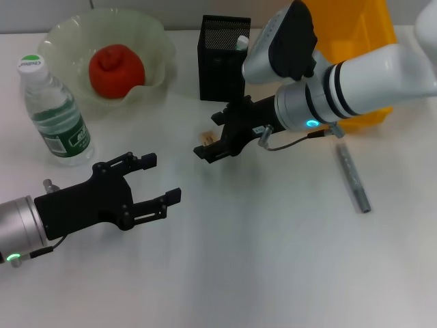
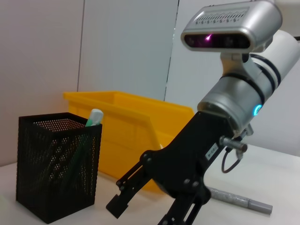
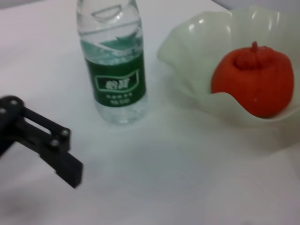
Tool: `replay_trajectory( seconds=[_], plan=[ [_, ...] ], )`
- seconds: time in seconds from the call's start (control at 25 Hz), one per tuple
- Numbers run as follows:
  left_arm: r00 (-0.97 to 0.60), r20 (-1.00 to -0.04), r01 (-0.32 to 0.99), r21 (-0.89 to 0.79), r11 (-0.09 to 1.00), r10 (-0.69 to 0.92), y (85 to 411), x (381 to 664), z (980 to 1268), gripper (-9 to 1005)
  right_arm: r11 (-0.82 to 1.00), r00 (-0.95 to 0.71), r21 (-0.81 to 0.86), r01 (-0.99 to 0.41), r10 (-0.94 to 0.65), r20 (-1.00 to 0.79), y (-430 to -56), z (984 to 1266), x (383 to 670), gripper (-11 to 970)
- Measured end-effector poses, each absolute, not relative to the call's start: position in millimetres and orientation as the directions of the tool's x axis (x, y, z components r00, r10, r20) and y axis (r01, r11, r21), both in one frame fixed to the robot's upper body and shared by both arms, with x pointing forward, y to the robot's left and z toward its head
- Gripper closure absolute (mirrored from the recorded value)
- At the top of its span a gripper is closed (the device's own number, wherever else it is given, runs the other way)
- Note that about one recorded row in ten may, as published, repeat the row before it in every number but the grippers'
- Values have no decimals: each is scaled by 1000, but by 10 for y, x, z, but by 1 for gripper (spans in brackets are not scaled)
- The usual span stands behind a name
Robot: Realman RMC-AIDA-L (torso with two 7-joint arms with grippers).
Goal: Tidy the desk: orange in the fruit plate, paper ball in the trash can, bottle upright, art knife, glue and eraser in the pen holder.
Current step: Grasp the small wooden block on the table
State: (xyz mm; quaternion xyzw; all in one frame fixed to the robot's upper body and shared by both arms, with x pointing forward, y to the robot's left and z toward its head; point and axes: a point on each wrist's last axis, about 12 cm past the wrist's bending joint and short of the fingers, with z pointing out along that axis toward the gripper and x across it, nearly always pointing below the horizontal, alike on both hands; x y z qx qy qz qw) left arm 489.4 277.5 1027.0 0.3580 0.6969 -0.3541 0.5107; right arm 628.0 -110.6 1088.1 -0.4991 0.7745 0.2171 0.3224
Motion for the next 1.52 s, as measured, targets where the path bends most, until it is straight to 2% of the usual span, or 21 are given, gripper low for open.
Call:
replay_trajectory(
  seconds=[0.24, 1.44, 1.52],
  plan=[
    [-222, -966, 862, -130, 490, 134, 2770, 4889, 10270, 175, 413, -267, -45, -910, -664, -699, -1117, 10827, 6291, 145],
    [-230, -968, 850, -147, 507, 104, 2738, 4843, 10224, 176, 361, -209, -81, -929, -692, -691, -1024, 10801, 6254, 151],
    [-229, -968, 850, -146, 507, 104, 2737, 4842, 10223, 176, 359, -204, -88, -929, -696, -689, -1025, 10785, 6250, 222]
  ],
)
